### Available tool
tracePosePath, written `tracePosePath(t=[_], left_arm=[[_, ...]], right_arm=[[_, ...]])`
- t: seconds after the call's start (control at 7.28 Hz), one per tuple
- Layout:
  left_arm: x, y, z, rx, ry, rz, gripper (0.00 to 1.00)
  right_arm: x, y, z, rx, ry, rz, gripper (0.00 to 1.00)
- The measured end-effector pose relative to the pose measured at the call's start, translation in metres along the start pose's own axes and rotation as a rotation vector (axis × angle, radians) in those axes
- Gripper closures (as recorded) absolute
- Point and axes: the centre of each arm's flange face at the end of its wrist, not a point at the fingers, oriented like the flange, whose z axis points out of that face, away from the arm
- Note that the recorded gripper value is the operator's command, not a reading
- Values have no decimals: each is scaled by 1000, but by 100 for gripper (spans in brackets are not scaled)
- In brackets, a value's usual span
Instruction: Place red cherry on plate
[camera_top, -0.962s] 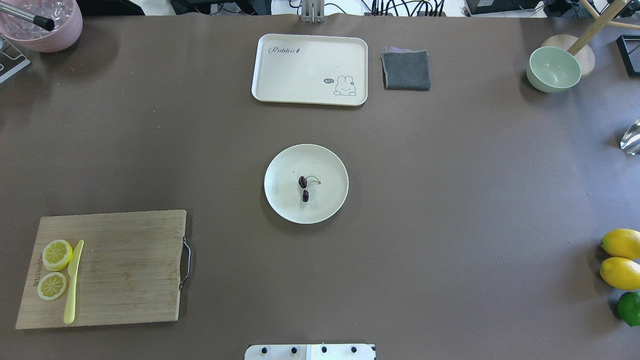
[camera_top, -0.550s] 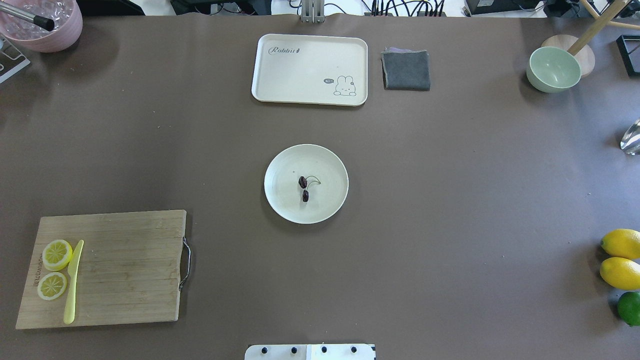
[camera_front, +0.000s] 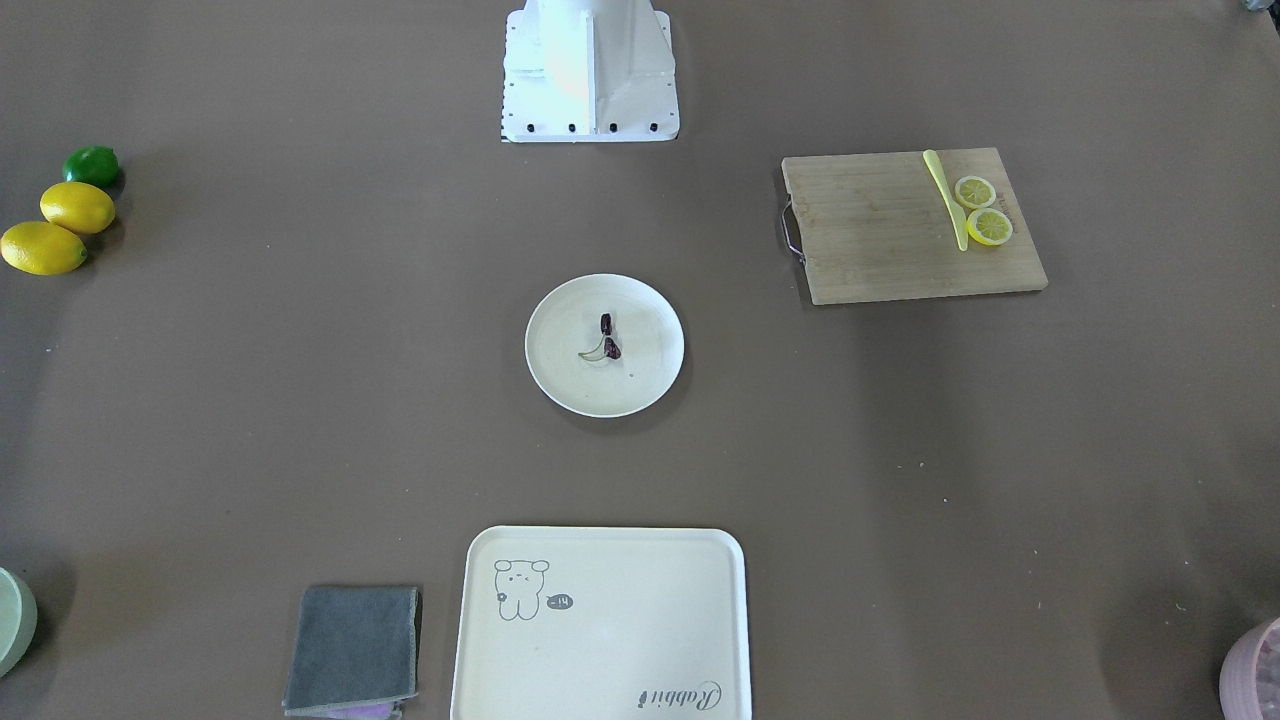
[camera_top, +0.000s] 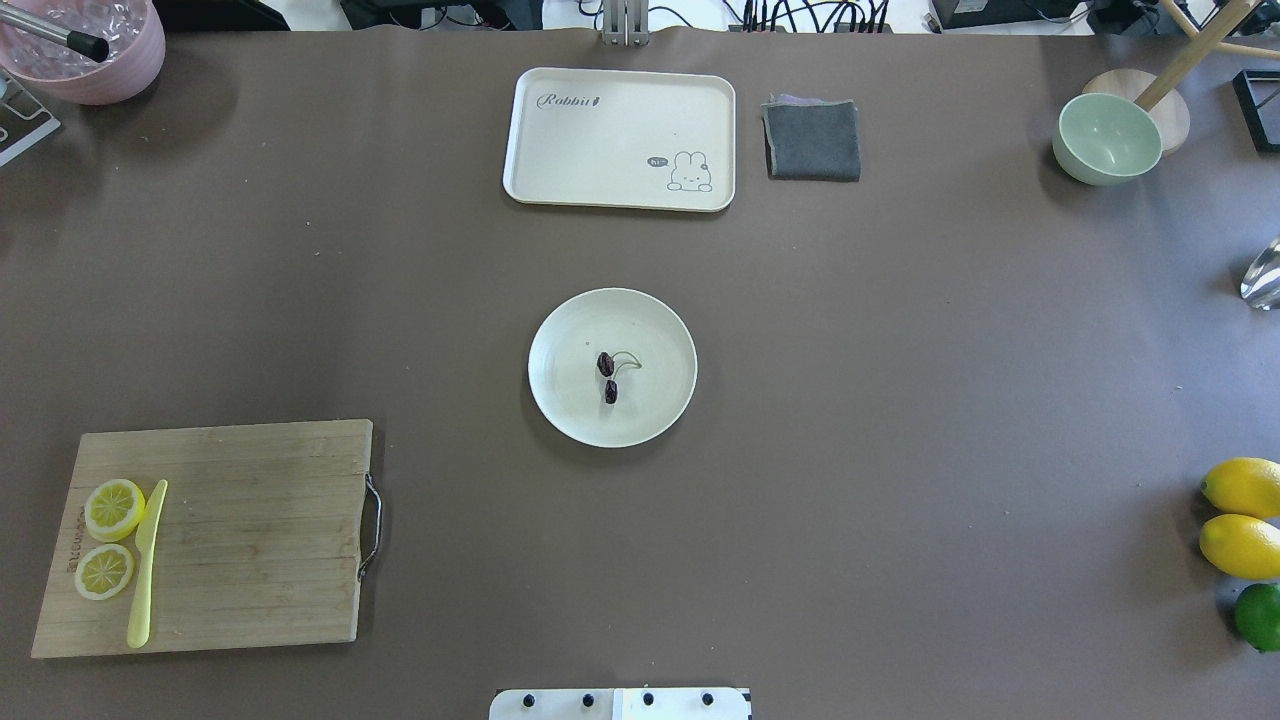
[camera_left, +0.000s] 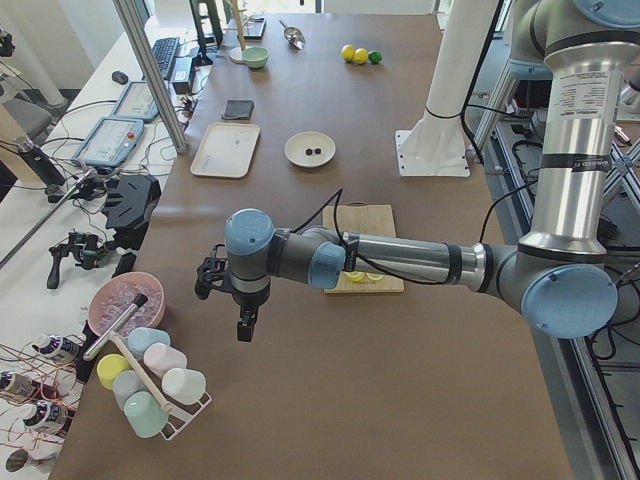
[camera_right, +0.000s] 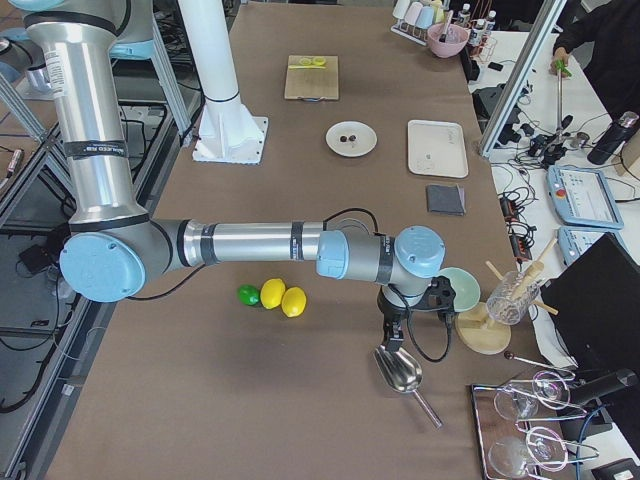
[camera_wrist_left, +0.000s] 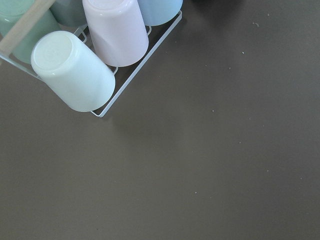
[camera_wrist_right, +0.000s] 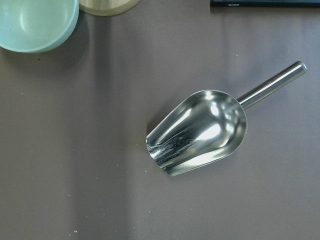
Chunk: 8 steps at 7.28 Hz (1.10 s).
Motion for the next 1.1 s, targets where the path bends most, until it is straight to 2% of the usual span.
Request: tracePosePath(t=[1.1], left_arm=[[2,-3,-2,4,1,0,2]], right_arm=[[0,0,0,1,-2,-3,0]])
